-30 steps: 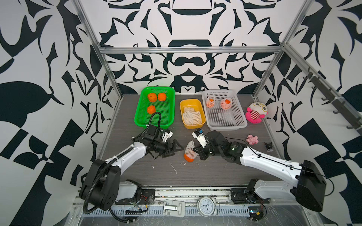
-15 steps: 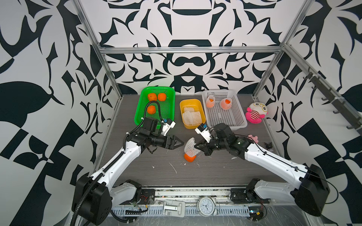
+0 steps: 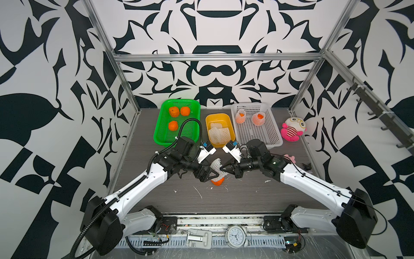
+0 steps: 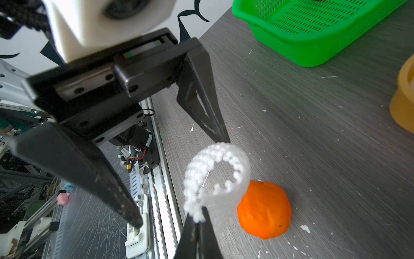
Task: Remove foam nets from oranges
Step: Remove the foam net from the orange.
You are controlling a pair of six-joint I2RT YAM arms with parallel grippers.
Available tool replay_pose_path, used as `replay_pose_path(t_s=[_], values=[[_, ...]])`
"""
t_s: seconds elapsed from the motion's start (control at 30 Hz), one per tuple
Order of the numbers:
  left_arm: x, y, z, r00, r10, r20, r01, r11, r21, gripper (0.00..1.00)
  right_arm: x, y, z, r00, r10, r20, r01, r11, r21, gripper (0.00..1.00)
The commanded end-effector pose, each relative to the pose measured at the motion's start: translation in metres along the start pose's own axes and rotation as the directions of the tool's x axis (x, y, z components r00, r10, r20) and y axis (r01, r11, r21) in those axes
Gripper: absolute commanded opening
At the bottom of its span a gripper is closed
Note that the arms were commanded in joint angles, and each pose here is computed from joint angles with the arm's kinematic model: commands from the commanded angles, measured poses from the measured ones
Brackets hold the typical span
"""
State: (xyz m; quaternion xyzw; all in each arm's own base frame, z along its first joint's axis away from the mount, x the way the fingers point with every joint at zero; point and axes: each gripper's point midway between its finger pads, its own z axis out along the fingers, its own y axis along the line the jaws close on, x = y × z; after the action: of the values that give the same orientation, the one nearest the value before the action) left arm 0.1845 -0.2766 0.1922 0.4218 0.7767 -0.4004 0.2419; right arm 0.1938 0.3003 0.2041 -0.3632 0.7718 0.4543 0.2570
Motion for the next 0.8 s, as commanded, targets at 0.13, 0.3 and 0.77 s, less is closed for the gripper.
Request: replay_pose_path(t_s=[0.13,0.3,0.77], values=[[-0.006,-0.002,0.010,0.998,0.066,-0.010,-0.066,0.998,-0.009,0.89,-0.014,0.009,-0.004,0.999,-0.027,0.046,0.029,0.998,-0.050,0.01],[0.003,-0.006,0.015,0.998,0.047,-0.045,-0.047,0.999,0.008,0.77,-0.018,0.007,-0.005,0.998,-0.022,0.053,0.025,0.999,-0.046,0.00],[0.014,-0.009,0.016,0.997,-0.031,-0.074,0.033,0.999,0.024,0.49,-0.028,-0.001,0.001,0.998,-0.003,0.061,0.005,0.999,-0.037,0.00]])
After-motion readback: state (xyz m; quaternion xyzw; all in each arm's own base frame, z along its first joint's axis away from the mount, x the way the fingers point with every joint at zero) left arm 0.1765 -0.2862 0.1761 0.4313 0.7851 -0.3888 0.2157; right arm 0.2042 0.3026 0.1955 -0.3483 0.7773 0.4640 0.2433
